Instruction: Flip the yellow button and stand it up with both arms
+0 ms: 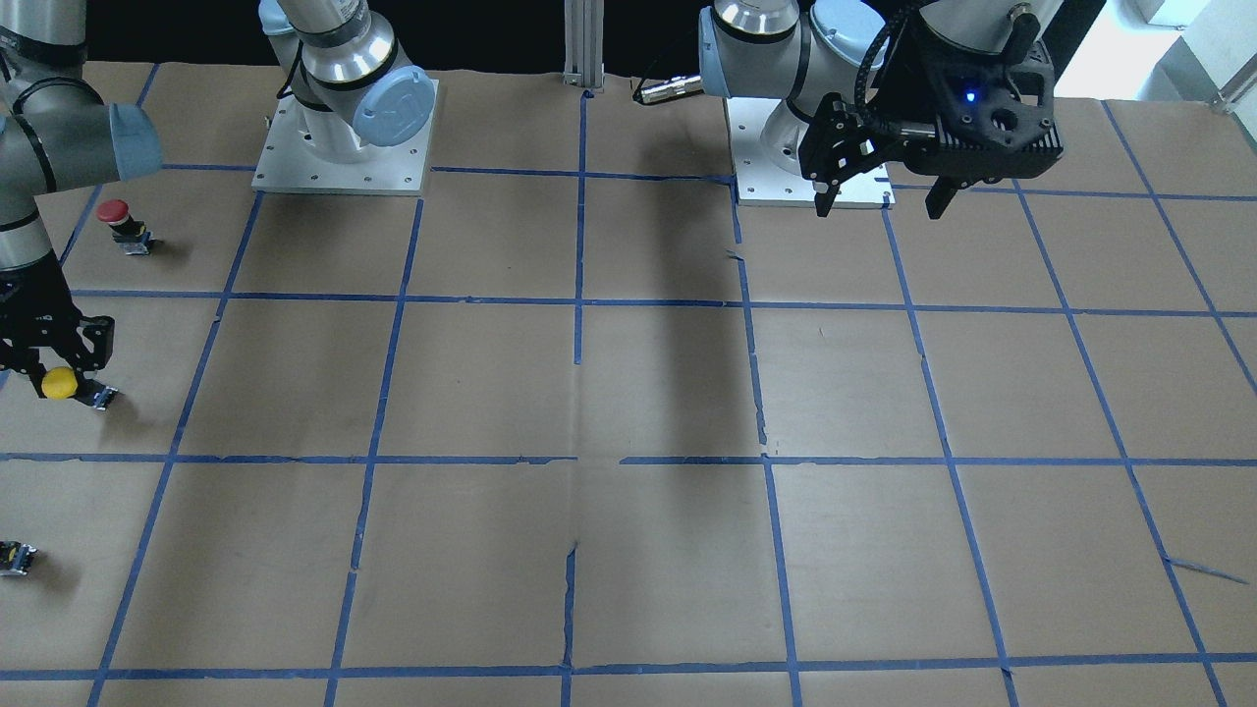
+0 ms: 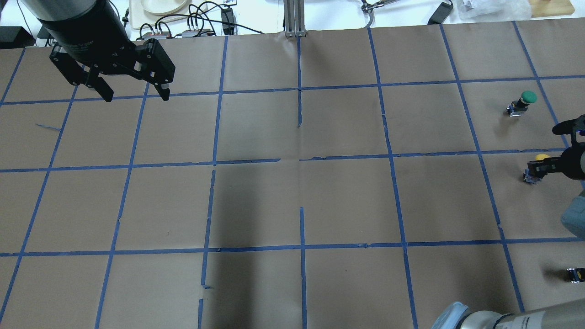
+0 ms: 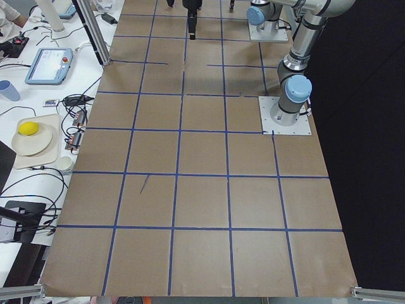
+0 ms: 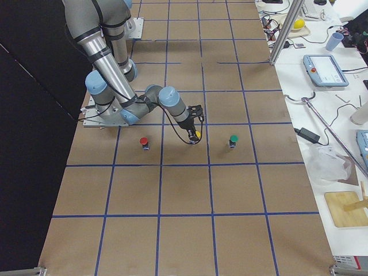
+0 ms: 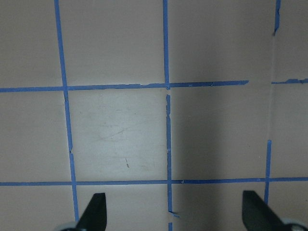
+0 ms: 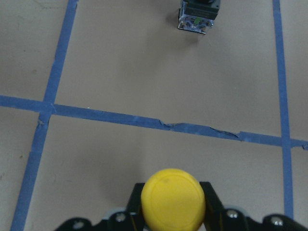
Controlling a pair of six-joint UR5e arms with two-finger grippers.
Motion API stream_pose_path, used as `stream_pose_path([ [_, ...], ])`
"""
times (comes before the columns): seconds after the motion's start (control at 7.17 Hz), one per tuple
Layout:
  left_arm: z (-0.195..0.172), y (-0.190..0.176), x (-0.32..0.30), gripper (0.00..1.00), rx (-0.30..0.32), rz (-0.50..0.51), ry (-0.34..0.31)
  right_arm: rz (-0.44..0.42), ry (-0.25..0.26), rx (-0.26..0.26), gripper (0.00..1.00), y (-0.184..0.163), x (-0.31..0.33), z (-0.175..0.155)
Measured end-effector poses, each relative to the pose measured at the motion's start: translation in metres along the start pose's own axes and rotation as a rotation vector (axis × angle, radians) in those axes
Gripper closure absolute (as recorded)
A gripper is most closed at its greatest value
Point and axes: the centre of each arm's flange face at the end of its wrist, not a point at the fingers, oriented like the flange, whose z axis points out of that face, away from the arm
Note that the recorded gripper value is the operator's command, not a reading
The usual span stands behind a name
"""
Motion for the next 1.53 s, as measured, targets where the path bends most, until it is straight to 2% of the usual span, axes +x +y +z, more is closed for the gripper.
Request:
stream_pose_path([
  [0.56, 0.001, -0.004, 0.001, 0.0, -0.002, -0.004, 0.003, 0.005, 0.019, -0.022, 0.0, 0.001, 0.002, -0.004],
  [0.84, 0.003, -0.007, 0.003, 0.0, -0.005, -0.007, 0.006, 0.026, 0.039, -0.046, 0.0, -0.001, 0.001, -0.025],
  [1.26, 0.002, -0.009, 0.003, 0.0, 0.007, -0.009, 0.016, 0.161, -0.014, -0.11, 0.0, -0.015, -0.004, -0.089],
  [1.53, 0.002, -0.01, 0.003, 0.0, 0.011, -0.01, 0.018, 0.317, -0.107, -0.205, 0.0, -0.052, 0.015, -0.123],
])
